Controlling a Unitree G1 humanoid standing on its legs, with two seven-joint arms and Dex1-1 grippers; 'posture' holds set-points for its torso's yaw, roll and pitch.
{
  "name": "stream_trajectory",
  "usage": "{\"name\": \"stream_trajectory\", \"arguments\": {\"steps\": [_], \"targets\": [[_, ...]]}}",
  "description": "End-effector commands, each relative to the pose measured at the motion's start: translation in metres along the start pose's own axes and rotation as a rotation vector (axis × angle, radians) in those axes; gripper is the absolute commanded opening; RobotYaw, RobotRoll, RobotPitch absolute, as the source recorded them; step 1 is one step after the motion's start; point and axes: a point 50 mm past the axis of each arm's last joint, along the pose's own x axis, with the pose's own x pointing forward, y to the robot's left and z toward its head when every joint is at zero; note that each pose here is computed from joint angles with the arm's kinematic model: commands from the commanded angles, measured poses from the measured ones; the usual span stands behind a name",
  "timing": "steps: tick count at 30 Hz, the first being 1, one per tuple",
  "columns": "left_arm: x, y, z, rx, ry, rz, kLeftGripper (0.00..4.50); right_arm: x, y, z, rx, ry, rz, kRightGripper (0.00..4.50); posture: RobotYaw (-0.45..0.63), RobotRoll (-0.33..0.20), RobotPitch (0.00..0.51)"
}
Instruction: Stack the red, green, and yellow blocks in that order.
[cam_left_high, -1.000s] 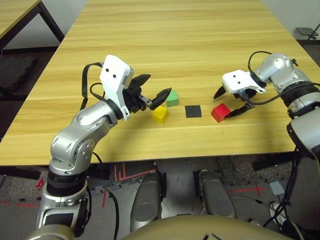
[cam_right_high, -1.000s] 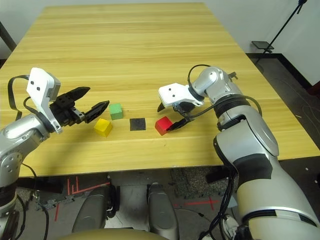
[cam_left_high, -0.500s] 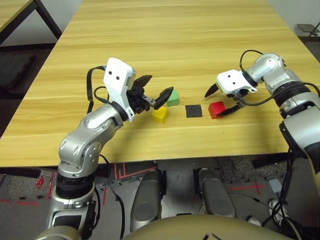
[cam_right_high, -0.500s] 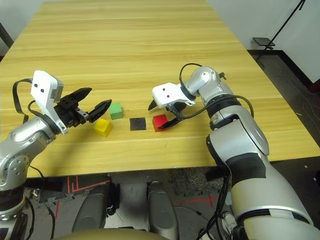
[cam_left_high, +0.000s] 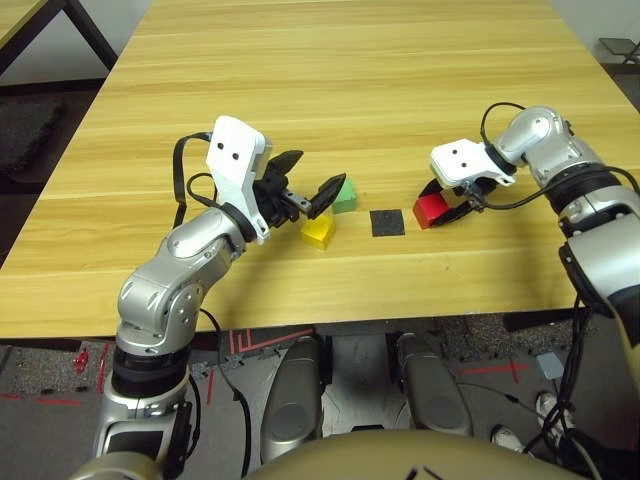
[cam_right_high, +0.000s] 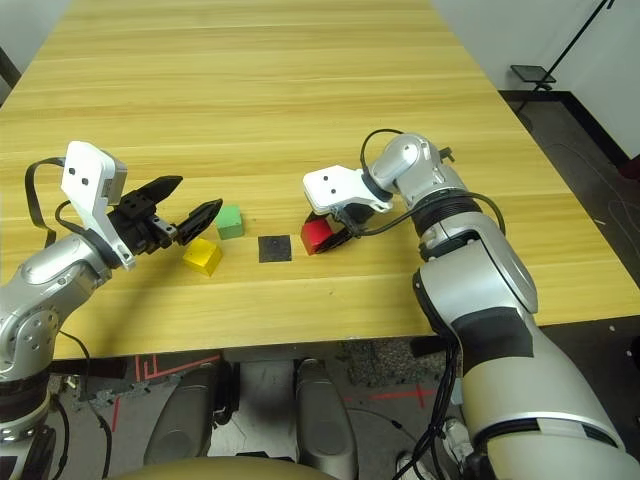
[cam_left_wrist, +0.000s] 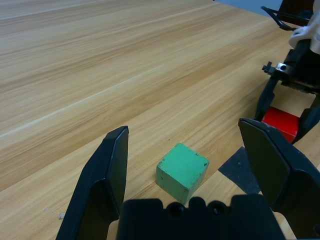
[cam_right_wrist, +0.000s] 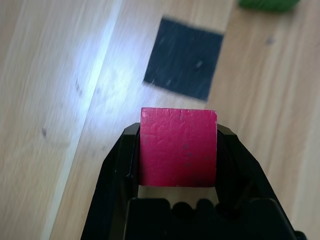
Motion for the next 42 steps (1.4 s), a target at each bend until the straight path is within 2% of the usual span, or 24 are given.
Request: {"name": "stream_trajectory", "arguments": {"steps": [1, 6, 24, 31, 32, 36, 40, 42], "targets": [[0.001, 0.002, -0.003, 0.005, 0.022, -0.002, 4.5, 0.004, -0.006, 0.021, 0.008, -0.042, 0.007, 2.05, 0.46, -0.292, 0.168], [0.003, 0.003, 0.0, 0.011, 0.017, -0.001, 4.5, 0.013, -0.001, 0.032, 0.06, -0.017, 0.021, 2.05, 0.47, -0.296, 0.164], [-0.003, 0.0, 0.001, 0.009, 0.012, 0.051, 4.5, 0.041, -0.003, 0.037, 0.087, 0.012, -0.022, 2.05, 0.52, -0.296, 0.184], [0.005, 0.003, 0.009, -0.004, 0.052, 0.047, 4.5, 0.043, -0.001, 0.033, 0.127, 0.017, -0.05, 4.45, 0.49, -0.271, 0.162], [0.007, 0.003, 0.01, -0.012, 0.063, 0.045, 4.5, 0.042, -0.001, 0.033, 0.138, 0.007, -0.059, 4.45, 0.49, -0.265, 0.158], [0.021, 0.005, 0.019, -0.044, 0.175, 0.02, 4.5, 0.014, -0.005, 0.028, 0.216, -0.029, -0.164, 4.45, 0.48, -0.231, 0.137], [0.038, 0.004, 0.025, -0.088, 0.315, 0.035, 4.5, -0.037, -0.005, 0.011, 0.32, -0.031, -0.318, 4.45, 0.45, -0.196, 0.118], [0.045, 0.006, 0.026, -0.111, 0.358, 0.055, 4.5, -0.053, -0.003, 0.005, 0.362, -0.028, -0.377, 4.45, 0.43, -0.177, 0.111]]}}
